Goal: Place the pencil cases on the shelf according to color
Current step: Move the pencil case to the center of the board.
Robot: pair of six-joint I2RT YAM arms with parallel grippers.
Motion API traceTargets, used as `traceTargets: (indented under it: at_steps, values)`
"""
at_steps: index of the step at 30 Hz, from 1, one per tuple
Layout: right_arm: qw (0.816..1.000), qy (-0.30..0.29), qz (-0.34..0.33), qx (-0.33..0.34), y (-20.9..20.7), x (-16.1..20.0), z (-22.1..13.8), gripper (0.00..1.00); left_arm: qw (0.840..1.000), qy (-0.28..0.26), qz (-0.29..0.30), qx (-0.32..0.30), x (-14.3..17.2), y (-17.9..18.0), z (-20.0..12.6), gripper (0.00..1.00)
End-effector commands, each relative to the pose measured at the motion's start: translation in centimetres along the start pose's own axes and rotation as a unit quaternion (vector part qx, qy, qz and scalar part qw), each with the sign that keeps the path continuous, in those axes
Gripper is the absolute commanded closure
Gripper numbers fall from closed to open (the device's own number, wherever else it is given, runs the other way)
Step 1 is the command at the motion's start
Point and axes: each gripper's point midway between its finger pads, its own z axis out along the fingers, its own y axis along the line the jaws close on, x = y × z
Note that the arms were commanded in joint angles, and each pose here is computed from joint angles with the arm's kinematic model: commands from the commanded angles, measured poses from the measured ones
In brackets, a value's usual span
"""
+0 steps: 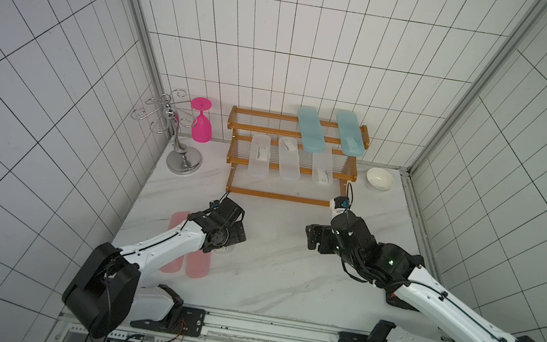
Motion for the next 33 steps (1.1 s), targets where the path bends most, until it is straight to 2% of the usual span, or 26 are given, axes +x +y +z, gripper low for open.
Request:
traceTargets:
  at_steps: [1, 8, 13, 18, 22, 26, 33]
  values:
    - [0.999, 0.008, 0.002, 0.035, -2.1, 1.8, 0.3, 0.04, 1.000, -0.013, 0.010, 0.001, -0.6, -1.8, 0.5, 0.02]
    - [0.999, 0.012, -0.010, 0.045, -2.7, 2.5, 0.5, 0.04, 0.999, 0.003, 0.034, 0.012, 1.5, -5.2, 2.4, 0.02]
    - [0.999, 0.013, -0.016, 0.041, -2.6, 2.7, 0.7, 0.04, 0.997, -0.019, 0.056, 0.044, 1.5, -8.2, 0.6, 0.02]
    - [1.000, 0.017, -0.013, 0.022, -1.6, 2.7, 1.5, 0.03, 0.994, -0.101, 0.013, 0.030, -2.1, -5.2, -3.6, 0.02]
    - [1.000, 0.025, -0.012, 0.008, -0.3, 2.7, 2.9, 0.04, 0.990, -0.135, -0.024, 0.021, -4.8, -1.3, -4.4, 0.02]
    - [0.999, 0.042, -0.019, -0.005, 1.2, 2.6, 4.3, 0.03, 0.991, -0.128, -0.039, 0.009, -6.8, 0.7, -3.4, 0.02]
    - [0.998, 0.049, -0.018, -0.026, 2.5, 2.9, 5.3, 0.04, 0.994, -0.096, -0.039, -0.037, -9.5, 1.3, -1.1, 0.02]
